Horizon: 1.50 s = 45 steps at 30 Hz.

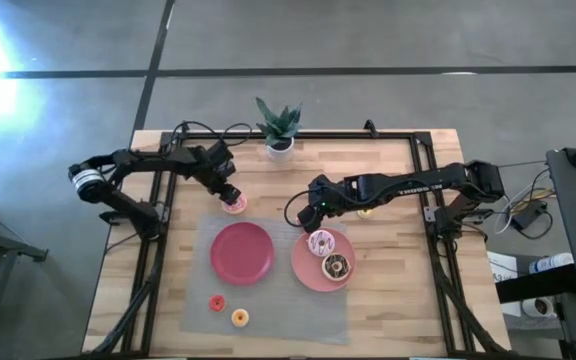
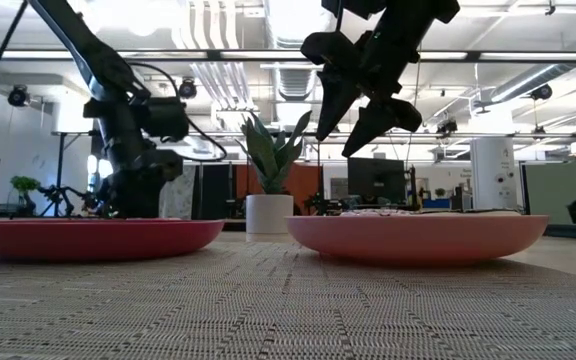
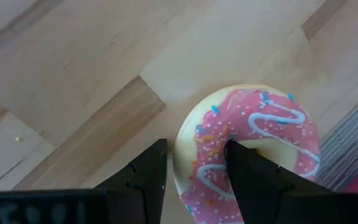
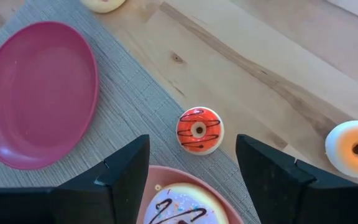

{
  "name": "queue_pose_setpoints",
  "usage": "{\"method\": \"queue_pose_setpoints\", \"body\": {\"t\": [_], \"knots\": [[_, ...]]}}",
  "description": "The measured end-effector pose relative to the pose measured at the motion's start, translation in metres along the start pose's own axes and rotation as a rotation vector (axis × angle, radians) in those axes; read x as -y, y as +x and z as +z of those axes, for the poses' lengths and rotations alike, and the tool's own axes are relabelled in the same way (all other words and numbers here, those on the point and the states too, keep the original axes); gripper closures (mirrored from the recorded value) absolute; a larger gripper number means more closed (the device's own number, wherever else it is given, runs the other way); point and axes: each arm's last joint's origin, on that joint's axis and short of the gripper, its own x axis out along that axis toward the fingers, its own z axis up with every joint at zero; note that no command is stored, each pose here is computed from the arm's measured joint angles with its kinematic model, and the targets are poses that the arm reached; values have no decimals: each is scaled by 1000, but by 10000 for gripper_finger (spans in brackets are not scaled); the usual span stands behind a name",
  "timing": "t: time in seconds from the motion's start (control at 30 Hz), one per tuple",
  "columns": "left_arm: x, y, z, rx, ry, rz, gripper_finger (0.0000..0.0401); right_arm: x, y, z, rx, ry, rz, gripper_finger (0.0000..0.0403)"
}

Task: Pick & Place donuts
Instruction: Put the large pink donut on the light pink plate

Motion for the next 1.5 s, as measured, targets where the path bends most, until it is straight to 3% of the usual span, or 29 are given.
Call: {"method": "queue_pose_setpoints", "body": {"t": [0.13,0.33,0.57,0.77,0.87,1.07,1.27,1.5], "knots": [[0,1,0,-9,14,-3,298,0,0,0,0,-2,0,172],[2,-3,0,8,16,-21,389,0,-1,0,-5,1,8,172],[24,-53,18,195,22,-118,399,0,-26,5,37,27,64,172],[81,-79,20,278,156,-283,400,10,-55,11,167,72,-4,172],[120,-68,15,278,253,-349,400,17,-68,12,210,107,-50,172],[182,-38,11,323,466,-313,400,29,-89,10,260,150,-120,172],[223,-13,28,348,545,-294,400,35,-100,7,250,155,-132,172],[259,14,30,260,607,-379,400,42,-112,3,236,166,-149,172]]}}
